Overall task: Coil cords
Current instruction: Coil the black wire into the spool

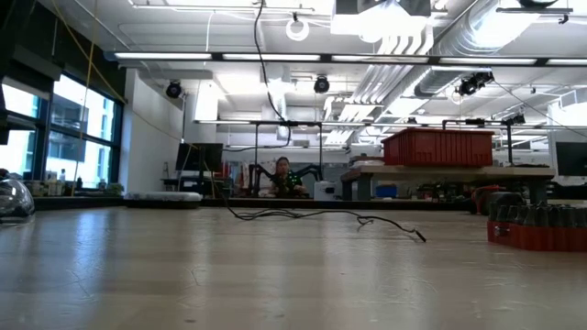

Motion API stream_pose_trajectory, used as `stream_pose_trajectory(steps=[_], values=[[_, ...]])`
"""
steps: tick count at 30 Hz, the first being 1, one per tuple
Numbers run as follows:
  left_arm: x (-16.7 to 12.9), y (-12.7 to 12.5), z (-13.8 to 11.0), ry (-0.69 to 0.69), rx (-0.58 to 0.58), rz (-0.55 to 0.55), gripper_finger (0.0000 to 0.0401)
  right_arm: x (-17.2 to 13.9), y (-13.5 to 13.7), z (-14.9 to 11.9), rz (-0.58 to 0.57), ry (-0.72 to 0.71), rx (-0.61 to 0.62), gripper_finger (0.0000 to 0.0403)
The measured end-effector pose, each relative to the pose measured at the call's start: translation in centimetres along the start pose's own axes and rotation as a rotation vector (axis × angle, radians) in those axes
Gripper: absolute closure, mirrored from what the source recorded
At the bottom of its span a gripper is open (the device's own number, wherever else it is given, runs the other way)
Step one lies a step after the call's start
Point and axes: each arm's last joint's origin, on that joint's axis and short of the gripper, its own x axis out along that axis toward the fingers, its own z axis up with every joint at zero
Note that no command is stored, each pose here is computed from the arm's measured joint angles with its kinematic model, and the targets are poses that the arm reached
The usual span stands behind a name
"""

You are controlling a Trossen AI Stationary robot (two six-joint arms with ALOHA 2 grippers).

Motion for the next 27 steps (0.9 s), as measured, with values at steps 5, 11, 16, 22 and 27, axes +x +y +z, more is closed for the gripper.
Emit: stream_pose_trajectory(steps=[5, 11, 16, 22, 27], values=[[0.0, -0.1, 0.1, -0.013, 0.021, -0.006, 0.0401, 1.3, 0.4, -1.4, 0.012, -0.013, 0.046, 0.0393], [-0.3, -0.3, 0.6, -0.047, 0.077, -0.022, 0.0401, 1.6, 1.4, -1.8, 0.053, -0.014, 0.058, 0.0399], [-1.2, -0.3, 1.4, -0.086, 0.147, -0.017, 0.0401, 1.5, 1.5, -1.6, 0.057, -0.025, 0.072, 0.0401], [-2.0, 0.1, 2.1, -0.099, 0.211, 0.016, 0.0401, 1.5, 1.4, -1.6, 0.057, -0.018, 0.074, 0.0402], [-2.9, 0.2, 2.7, -0.109, 0.256, 0.039, 0.0401, 1.2, 1.3, -1.3, 0.053, -0.015, 0.064, 0.0402]])
